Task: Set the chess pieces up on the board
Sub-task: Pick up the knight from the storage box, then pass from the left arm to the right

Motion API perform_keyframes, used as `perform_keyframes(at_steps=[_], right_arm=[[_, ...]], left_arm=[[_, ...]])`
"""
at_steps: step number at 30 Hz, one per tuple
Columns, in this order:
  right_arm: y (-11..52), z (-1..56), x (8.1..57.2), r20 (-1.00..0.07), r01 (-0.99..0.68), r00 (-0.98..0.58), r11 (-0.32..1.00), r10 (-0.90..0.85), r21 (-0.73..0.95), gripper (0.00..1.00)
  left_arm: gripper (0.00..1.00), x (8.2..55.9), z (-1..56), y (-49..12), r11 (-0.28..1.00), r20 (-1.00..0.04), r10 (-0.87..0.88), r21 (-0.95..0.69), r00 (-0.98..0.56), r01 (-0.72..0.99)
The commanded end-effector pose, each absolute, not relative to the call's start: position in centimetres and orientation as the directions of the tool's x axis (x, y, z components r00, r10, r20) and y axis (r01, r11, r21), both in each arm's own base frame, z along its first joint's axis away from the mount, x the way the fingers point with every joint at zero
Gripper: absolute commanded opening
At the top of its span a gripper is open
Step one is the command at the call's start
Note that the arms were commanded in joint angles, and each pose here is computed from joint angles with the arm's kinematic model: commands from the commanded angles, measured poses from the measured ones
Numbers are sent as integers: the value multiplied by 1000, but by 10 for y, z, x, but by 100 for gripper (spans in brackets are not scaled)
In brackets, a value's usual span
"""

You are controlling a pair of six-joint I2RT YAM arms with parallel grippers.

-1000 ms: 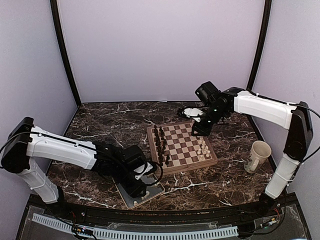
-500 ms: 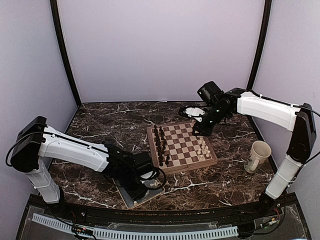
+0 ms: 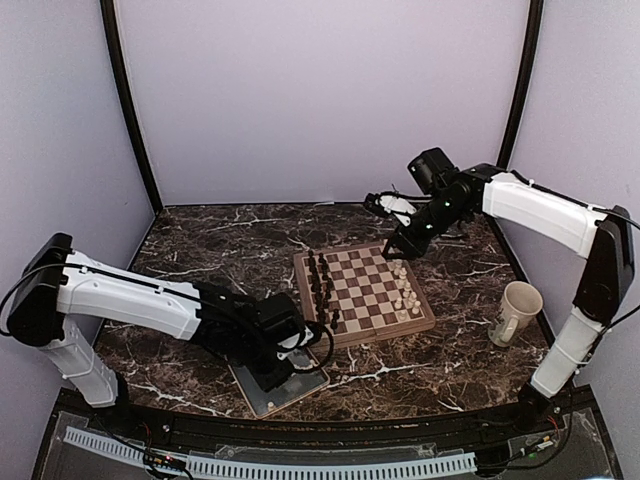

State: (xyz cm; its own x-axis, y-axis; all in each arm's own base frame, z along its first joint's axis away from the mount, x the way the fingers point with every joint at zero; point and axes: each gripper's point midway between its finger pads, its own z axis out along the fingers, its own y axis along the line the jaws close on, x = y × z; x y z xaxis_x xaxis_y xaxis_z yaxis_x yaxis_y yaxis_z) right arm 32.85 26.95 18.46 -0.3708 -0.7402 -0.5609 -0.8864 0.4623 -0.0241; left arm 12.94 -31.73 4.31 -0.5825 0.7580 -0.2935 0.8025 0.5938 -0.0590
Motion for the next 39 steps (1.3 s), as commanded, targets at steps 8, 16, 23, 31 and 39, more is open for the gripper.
perform_keyframes(at_steps=[8, 16, 23, 31, 39], right_arm=[[339, 229, 273, -641, -829, -514, 139, -570, 541, 42], [355, 216, 245, -584, -763, -544, 66, -603, 643, 48], [360, 201, 228, -552, -738, -541, 44, -635, 673, 48], [368, 196, 218, -536, -714, -536, 11, -652, 700, 41], [374, 197, 223, -549, -718, -534, 2, -643, 696, 27]], left_arm=[[11, 197, 162, -389, 611, -792, 462, -42, -399, 791], [11, 223, 188, -413, 636, -859, 356, -67, -369, 769], [11, 233, 193, -414, 642, -868, 313, -106, -386, 760], [12, 235, 194, -415, 637, -870, 304, -116, -387, 762], [12, 233, 194, -418, 623, -871, 303, -125, -386, 772]])
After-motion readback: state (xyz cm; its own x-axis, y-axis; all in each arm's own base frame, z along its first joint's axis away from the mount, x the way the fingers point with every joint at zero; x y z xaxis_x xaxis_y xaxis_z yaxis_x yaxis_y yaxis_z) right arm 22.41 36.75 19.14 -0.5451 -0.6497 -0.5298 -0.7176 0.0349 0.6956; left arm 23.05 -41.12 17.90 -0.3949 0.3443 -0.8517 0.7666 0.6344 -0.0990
